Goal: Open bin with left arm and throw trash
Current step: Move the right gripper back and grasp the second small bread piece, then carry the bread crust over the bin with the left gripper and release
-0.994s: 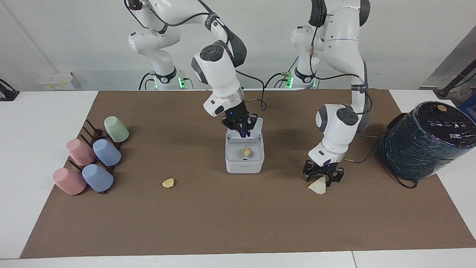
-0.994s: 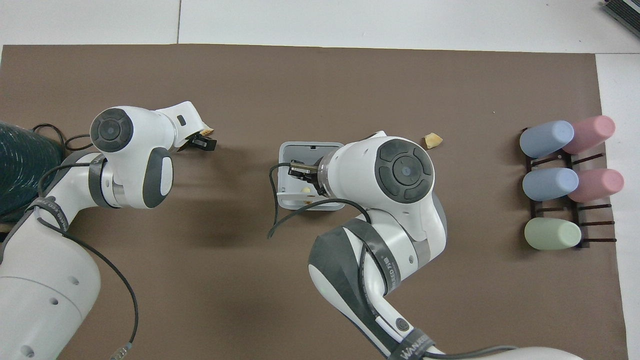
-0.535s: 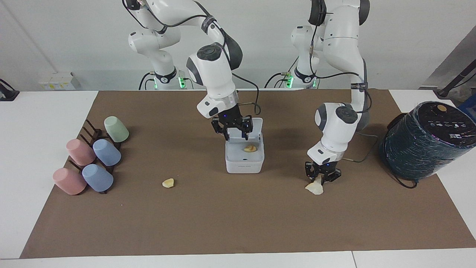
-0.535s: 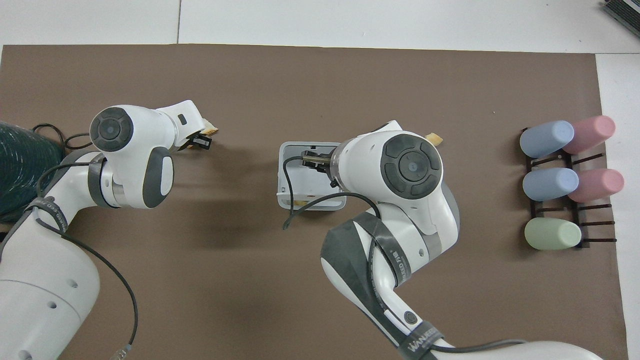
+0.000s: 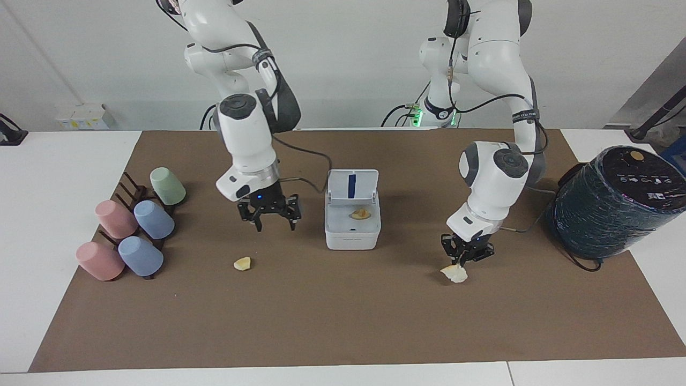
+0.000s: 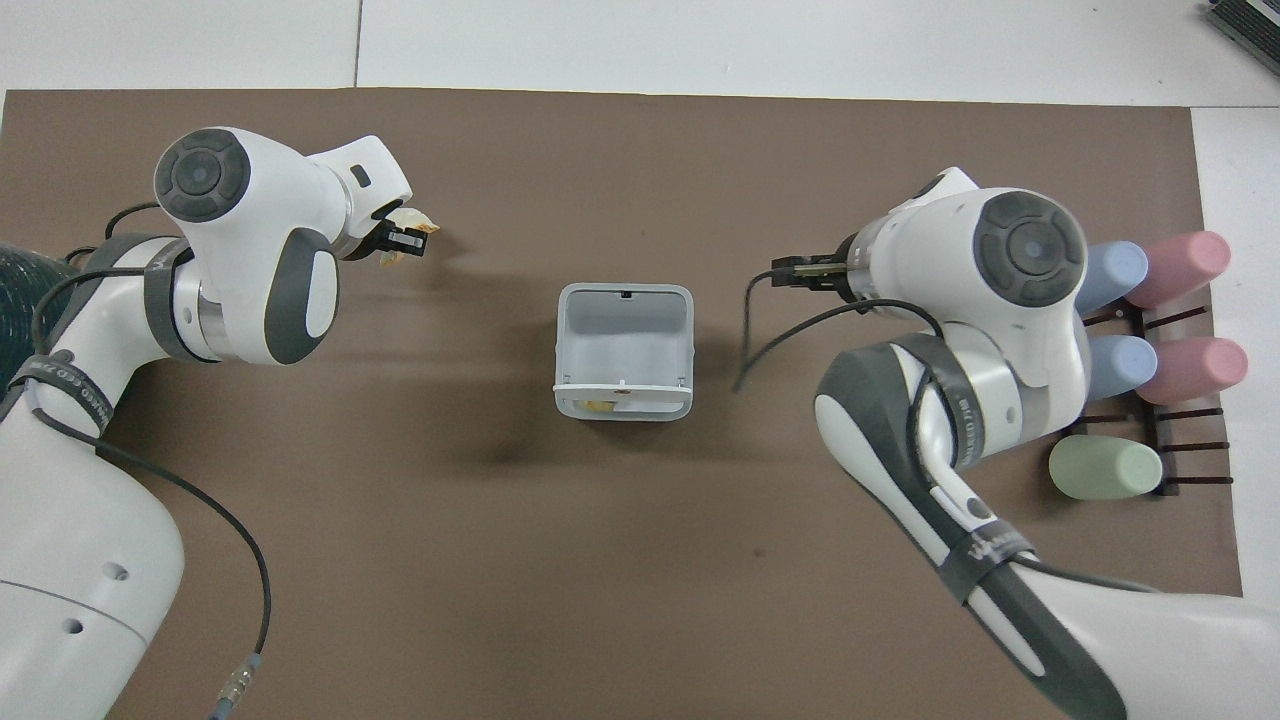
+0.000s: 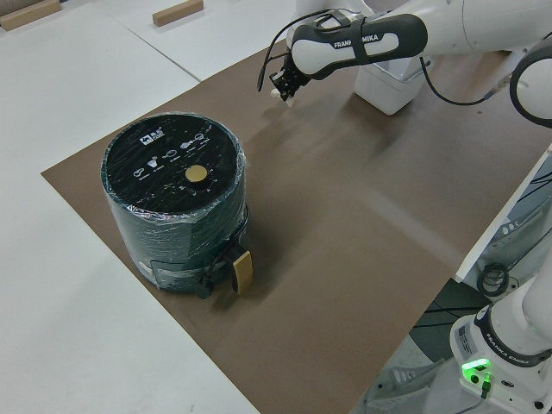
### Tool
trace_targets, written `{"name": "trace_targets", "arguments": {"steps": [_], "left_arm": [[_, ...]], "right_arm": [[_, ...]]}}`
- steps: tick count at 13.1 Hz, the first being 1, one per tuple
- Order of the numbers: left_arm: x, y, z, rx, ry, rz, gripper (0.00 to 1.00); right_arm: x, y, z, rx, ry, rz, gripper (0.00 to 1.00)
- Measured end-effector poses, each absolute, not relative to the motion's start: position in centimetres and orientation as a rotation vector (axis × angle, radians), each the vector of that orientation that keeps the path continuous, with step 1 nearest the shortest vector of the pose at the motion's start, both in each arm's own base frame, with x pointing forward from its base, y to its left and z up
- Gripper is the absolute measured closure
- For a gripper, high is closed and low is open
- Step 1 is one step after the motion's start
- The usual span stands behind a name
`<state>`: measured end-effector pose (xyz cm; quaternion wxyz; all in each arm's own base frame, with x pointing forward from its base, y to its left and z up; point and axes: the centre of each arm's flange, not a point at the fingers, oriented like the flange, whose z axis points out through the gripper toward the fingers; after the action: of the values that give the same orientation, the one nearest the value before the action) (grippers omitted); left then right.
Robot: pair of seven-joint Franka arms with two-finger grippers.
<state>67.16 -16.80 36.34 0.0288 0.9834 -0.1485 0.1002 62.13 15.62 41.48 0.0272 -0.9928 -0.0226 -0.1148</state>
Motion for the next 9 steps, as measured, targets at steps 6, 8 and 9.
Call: {"name": "trace_targets", "arguments": {"steps": [6, 8, 9], "left_arm": [[64.2, -27.5, 45.9, 2.998, -0.342, 0.254, 0.85], [61.1, -33.4, 46.6, 2.980, -0.296, 0.241, 0.85], [59.5, -36.3, 46.6, 2.973, -0.301, 0.229, 0.85]], "right_arm": [[62.5, 11.9, 34.7, -3.065, -0.318, -0.400, 0.10], [62.2, 10.5, 32.0, -3.063, -0.381, -0.421, 0.13], [62.3, 9.7, 31.6, -3.062, -0.403, -0.438, 0.16]]}}
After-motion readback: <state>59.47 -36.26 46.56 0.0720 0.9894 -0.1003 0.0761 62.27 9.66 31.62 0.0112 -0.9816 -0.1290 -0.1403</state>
